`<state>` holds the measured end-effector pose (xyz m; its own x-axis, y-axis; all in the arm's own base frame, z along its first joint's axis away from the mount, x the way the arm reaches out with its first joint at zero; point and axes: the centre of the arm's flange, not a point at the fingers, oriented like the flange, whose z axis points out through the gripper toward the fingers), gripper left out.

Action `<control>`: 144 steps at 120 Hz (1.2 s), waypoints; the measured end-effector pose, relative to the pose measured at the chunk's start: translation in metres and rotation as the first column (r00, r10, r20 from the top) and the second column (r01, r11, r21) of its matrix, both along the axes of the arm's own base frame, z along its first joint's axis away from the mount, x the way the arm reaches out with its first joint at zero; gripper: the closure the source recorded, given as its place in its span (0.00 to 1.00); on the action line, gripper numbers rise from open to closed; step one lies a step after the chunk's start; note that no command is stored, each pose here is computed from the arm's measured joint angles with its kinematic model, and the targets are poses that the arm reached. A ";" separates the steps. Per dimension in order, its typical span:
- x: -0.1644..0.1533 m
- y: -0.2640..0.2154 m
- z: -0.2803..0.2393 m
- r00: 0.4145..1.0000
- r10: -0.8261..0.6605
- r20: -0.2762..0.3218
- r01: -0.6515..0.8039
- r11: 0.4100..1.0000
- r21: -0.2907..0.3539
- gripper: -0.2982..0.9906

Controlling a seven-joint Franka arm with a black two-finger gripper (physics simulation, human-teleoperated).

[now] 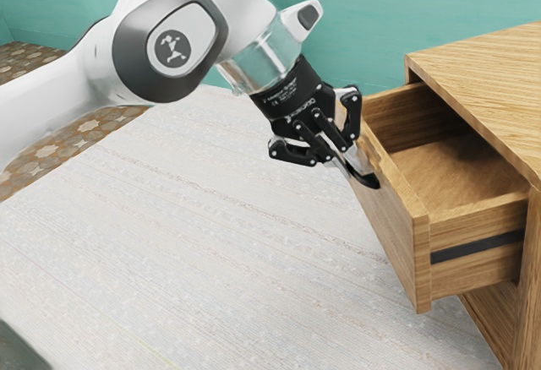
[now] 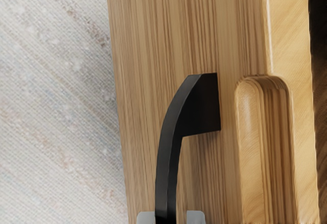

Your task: Pull the drawer handle with one arm to open the drawer

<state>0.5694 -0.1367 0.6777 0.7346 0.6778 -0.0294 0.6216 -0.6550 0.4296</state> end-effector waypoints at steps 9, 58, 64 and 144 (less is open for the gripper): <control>-0.003 0.003 -0.002 1.000 0.004 -0.002 -0.004 1.000 -0.001 0.84; -0.020 0.016 0.000 1.000 0.018 0.013 -0.018 1.000 -0.004 0.84; -0.023 0.018 -0.001 1.000 0.020 0.012 -0.020 1.000 -0.003 0.84; -0.041 0.040 -0.002 0.999 0.046 0.015 -0.046 0.999 -0.007 0.84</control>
